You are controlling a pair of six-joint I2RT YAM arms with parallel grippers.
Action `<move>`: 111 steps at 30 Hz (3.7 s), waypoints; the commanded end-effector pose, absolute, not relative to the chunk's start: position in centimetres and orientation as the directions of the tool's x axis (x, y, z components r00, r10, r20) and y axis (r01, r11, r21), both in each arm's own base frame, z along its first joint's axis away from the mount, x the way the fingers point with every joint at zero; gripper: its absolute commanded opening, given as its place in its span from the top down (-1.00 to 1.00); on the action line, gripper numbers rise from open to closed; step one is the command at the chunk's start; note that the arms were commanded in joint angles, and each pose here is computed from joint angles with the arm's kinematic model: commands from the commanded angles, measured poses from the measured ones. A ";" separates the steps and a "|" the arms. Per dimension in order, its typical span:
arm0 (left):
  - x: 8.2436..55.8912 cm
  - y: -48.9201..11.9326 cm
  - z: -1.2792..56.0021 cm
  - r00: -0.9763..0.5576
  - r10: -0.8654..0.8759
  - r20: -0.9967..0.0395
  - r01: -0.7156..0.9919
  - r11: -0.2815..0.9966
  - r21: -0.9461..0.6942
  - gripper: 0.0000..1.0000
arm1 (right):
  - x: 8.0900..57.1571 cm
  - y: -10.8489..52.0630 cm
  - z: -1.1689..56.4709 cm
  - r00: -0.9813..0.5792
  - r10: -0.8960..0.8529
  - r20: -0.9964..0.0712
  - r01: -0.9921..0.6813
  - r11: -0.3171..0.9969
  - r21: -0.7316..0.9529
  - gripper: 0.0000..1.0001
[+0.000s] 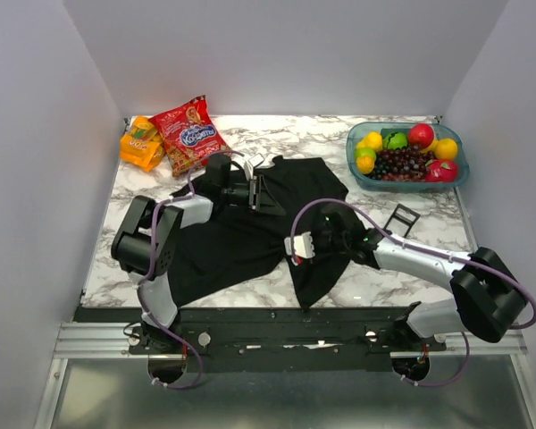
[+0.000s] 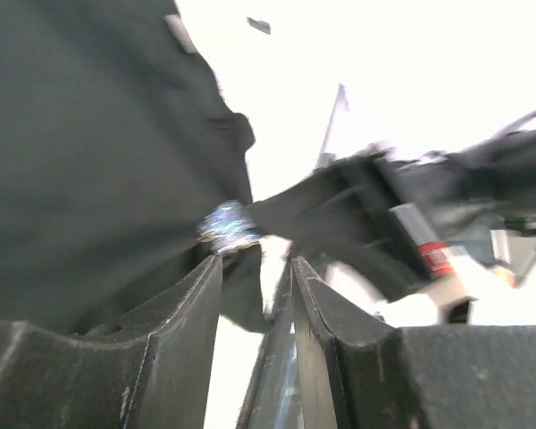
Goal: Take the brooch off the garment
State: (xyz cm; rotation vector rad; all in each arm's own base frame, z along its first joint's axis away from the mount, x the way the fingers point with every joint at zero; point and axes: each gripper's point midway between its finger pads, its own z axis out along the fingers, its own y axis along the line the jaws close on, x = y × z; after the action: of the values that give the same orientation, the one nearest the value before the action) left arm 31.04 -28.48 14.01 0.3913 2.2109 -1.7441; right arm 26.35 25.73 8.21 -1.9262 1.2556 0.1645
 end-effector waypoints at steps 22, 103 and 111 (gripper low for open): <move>28.4 -30.8 10.2 -0.981 0.121 -0.153 0.174 0.185 -0.967 0.05 | 26.0 27.8 13.9 0.849 -0.471 -0.240 -0.287 -0.029 -0.957 0.99; 22.7 -29.7 13.5 -0.751 0.304 -0.587 0.648 0.163 -0.744 1.00 | 23.0 29.4 12.5 -0.311 -0.564 -0.765 -0.929 0.009 0.371 0.32; 22.8 -29.8 13.8 -0.747 0.301 -0.593 0.653 0.160 -0.741 1.00 | 23.3 29.8 12.2 -0.313 -0.561 -0.766 -0.923 -0.009 0.384 0.28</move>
State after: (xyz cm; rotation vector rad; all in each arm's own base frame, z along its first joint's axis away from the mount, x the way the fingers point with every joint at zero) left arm 22.58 -29.25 12.41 0.8801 2.1959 -1.5808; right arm 23.13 29.44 12.10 -1.5205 1.8933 1.2378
